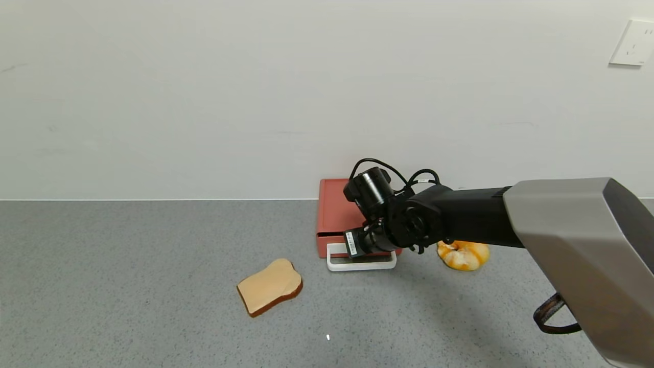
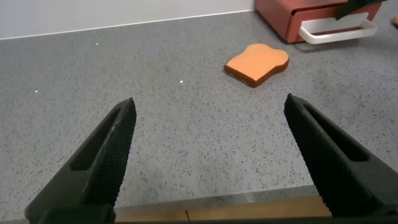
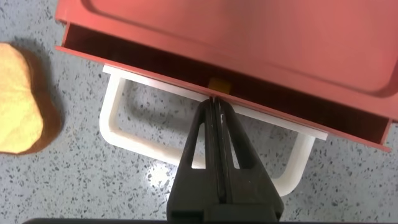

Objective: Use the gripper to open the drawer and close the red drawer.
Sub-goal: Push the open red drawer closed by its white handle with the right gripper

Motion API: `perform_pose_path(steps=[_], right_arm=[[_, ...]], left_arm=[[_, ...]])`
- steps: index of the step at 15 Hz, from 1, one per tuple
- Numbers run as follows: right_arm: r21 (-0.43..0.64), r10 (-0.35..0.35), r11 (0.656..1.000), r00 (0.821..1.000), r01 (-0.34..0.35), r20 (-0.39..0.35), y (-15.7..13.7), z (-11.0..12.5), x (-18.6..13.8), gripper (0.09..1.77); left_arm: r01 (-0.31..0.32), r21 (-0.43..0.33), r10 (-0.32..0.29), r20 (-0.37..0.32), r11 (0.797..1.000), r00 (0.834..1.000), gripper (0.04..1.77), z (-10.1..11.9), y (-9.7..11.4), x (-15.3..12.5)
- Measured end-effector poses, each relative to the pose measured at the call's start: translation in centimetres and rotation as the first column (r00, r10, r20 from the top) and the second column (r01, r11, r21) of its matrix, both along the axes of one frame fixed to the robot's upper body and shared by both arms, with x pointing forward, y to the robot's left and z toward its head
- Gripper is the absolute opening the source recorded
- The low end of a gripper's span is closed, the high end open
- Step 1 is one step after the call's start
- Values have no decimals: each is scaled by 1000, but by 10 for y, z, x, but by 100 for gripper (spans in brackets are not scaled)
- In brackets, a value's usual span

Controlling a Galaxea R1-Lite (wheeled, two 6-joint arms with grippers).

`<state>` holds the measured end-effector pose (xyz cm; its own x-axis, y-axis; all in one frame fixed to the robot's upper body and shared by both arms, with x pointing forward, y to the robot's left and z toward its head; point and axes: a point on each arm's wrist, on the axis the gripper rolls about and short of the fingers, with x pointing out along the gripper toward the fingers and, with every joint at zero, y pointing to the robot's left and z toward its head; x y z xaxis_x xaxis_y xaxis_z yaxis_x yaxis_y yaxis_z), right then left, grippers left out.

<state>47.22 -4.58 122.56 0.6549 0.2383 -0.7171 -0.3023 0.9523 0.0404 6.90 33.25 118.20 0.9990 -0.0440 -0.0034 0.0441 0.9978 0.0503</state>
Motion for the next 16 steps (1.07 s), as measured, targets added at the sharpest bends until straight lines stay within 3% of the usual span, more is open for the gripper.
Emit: perform_pose_path(steps=[16], right_arm=[[-14, 21, 1000, 998, -21, 51, -5, -4, 15, 11]], left_arm=[[0, -2, 0, -1, 1000, 1000, 172, 0, 0, 0]])
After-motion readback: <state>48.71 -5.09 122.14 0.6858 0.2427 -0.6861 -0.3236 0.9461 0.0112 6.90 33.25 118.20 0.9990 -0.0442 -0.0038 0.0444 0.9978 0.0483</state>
